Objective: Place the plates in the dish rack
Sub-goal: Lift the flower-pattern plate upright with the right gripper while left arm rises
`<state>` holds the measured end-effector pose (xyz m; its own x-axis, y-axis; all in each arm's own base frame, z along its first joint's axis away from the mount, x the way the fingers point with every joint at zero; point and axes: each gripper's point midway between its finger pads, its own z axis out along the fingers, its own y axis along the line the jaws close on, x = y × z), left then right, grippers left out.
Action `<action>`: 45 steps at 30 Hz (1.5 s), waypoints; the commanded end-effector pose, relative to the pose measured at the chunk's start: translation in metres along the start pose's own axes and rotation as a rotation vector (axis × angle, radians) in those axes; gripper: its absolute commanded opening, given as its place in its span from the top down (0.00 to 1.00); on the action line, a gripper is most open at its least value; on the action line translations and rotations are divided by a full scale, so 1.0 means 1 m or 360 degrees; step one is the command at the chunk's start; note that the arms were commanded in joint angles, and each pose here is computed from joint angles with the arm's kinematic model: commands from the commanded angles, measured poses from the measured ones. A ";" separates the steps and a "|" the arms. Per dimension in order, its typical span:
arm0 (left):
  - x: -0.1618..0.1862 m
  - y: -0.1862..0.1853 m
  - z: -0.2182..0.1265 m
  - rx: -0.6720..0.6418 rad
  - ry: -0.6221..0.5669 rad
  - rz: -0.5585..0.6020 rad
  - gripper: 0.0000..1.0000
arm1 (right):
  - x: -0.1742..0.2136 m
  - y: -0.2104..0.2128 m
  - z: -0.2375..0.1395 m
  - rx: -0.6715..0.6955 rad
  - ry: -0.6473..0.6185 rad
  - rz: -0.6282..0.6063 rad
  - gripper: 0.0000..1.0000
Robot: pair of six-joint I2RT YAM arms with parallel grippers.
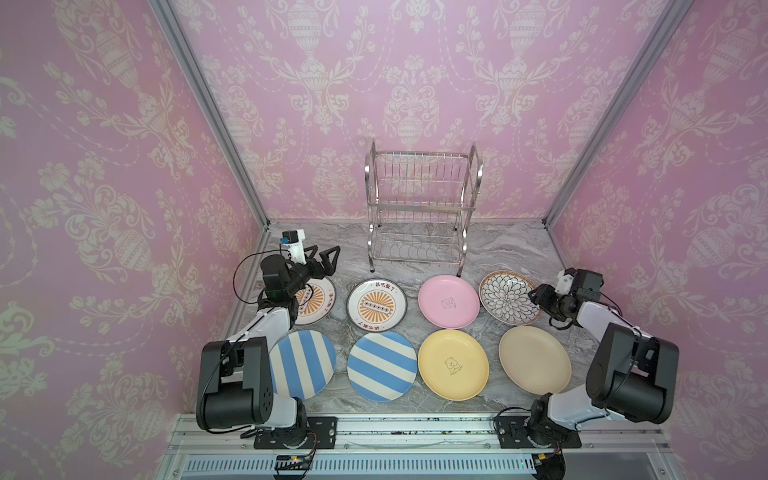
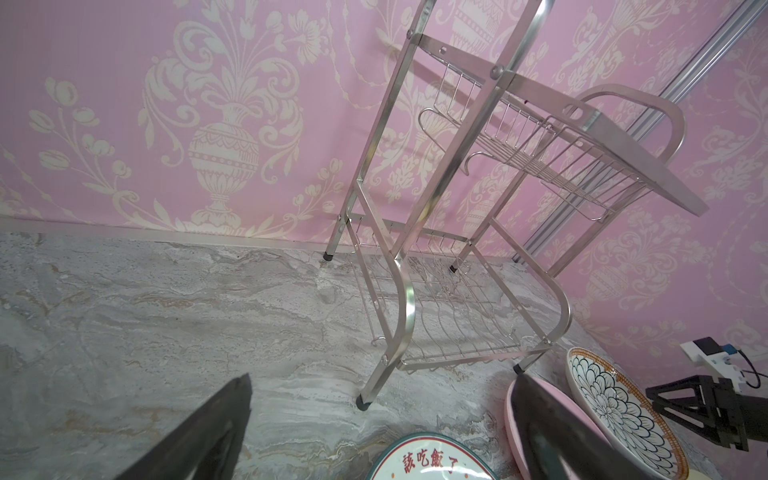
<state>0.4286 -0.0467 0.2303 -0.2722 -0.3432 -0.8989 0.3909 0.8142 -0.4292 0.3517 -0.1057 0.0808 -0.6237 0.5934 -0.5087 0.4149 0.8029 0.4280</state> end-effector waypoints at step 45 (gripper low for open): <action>-0.011 -0.022 0.020 0.0273 0.0067 -0.0001 0.01 | 0.027 -0.028 0.035 0.0055 0.0178 0.0138 0.68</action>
<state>0.4397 -0.0615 0.2340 -0.3191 -0.3219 -0.8914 0.4801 0.7560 -0.4449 0.3497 -0.1119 0.0361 -0.6586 0.6333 -0.4064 0.4813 0.7697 0.4195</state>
